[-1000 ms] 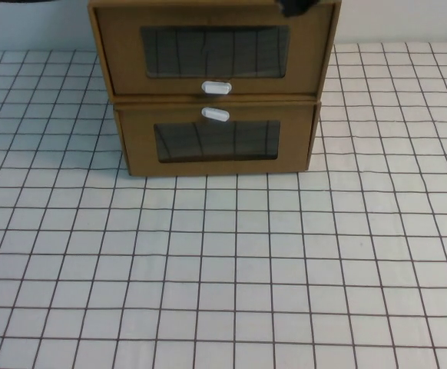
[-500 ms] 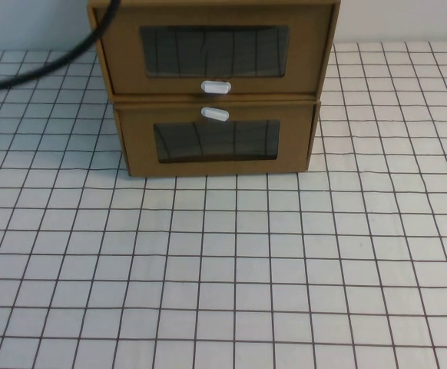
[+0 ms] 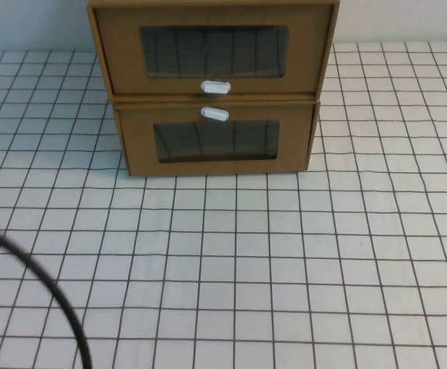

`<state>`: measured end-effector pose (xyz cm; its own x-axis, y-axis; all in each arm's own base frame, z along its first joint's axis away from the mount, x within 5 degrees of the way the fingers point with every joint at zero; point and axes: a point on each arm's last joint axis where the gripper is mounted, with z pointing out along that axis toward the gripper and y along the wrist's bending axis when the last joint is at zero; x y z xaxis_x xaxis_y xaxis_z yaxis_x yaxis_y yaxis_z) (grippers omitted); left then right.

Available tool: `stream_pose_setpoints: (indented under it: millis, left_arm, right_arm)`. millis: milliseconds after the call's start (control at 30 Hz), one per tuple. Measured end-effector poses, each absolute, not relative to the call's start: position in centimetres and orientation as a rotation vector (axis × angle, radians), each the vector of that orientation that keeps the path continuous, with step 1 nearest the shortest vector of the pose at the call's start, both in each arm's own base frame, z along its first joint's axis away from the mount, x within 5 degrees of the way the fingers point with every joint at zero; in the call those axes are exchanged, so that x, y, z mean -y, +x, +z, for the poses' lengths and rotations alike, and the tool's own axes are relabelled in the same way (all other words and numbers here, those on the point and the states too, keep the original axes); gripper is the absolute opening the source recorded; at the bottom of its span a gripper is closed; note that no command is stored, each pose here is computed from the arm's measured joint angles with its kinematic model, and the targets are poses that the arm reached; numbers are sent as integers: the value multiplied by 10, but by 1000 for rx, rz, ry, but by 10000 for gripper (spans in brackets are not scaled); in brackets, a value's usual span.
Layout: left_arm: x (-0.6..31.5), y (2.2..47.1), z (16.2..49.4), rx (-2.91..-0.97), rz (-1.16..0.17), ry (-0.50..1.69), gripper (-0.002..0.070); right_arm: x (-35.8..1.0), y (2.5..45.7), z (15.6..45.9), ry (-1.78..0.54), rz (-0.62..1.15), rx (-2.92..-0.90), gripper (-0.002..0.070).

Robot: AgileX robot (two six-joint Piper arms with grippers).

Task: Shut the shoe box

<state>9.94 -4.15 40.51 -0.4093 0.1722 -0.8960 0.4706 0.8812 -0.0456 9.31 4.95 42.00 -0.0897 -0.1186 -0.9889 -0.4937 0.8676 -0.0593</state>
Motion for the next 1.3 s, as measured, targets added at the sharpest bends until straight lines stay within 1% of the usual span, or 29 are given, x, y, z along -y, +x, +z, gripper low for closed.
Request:
stream_pose_setpoints:
  millis: [167,333,433,567,1300]
  left_arm:
    - [32,62,367,-1918,-261,394,-5]
    - [27,41,349,-1785,-208,341,-5]
    - [25,40,345,-1721,-189,304,-5]
    - [23,41,344,-1692,-179,286,-5]
    - [23,41,345,-1681,-175,280,-5]
  right_arm:
    - [-39,66,381,-473,348,-1650,-13]
    - [-35,53,358,-469,357,-1648,-13]
    - [-34,51,354,-468,357,-1646,-14]
    - [-34,51,354,-468,357,-1645,-13]
    - [-34,50,354,-471,357,-1650,-13]
